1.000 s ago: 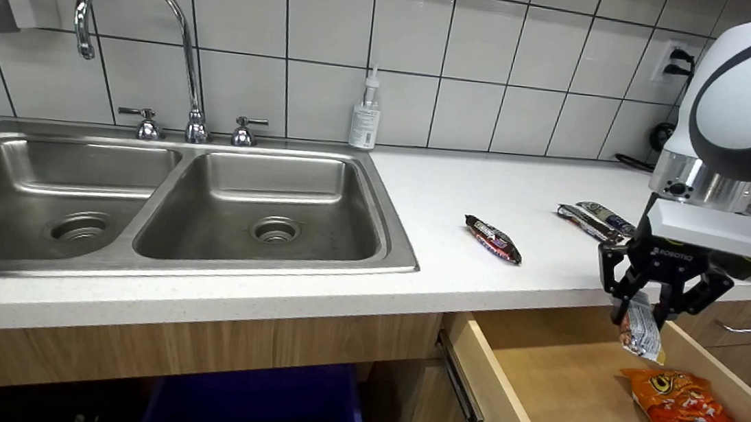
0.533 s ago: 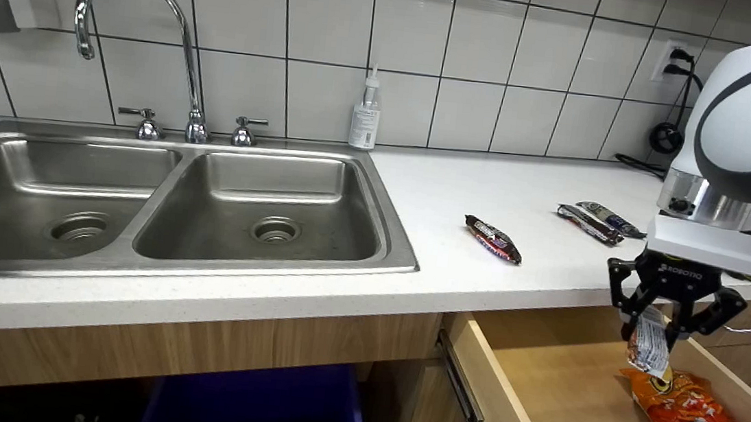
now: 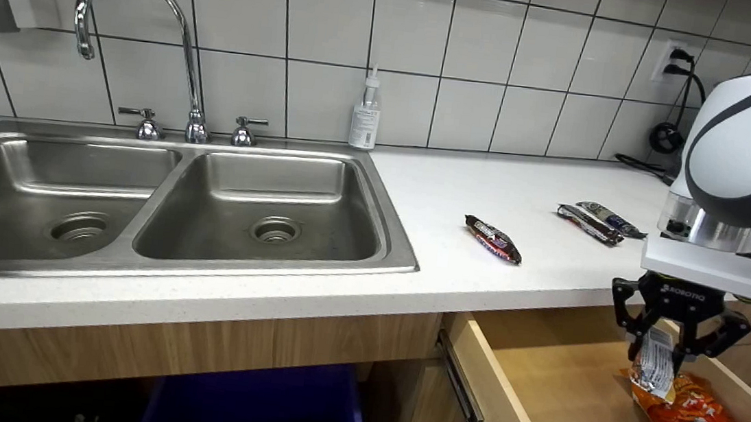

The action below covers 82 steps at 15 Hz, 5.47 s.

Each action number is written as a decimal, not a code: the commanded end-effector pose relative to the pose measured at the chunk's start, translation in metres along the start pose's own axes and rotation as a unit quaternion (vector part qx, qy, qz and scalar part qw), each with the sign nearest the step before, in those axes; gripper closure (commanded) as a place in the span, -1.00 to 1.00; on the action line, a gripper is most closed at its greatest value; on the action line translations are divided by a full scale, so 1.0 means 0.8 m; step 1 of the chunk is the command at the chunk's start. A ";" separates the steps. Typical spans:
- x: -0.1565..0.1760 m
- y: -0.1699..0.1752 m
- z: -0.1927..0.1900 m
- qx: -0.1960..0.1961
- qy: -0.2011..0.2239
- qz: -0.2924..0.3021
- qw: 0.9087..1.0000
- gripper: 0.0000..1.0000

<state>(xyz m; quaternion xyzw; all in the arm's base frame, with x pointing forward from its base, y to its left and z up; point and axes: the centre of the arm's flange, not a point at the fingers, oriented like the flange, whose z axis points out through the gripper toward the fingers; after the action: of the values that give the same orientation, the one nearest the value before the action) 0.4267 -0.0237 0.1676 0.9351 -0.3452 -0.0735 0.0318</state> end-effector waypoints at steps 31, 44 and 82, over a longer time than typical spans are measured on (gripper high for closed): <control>-0.033 -0.012 -0.037 0.039 0.035 0.004 0.999 -1.00; -0.016 -0.053 -0.084 0.004 0.107 -0.135 0.985 -1.00; 0.057 -0.295 -0.116 -0.008 0.128 -0.353 0.927 -1.00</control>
<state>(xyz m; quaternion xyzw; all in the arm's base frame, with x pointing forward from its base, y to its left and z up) 0.6059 0.1195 0.2284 0.9970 0.0043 0.0516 0.0571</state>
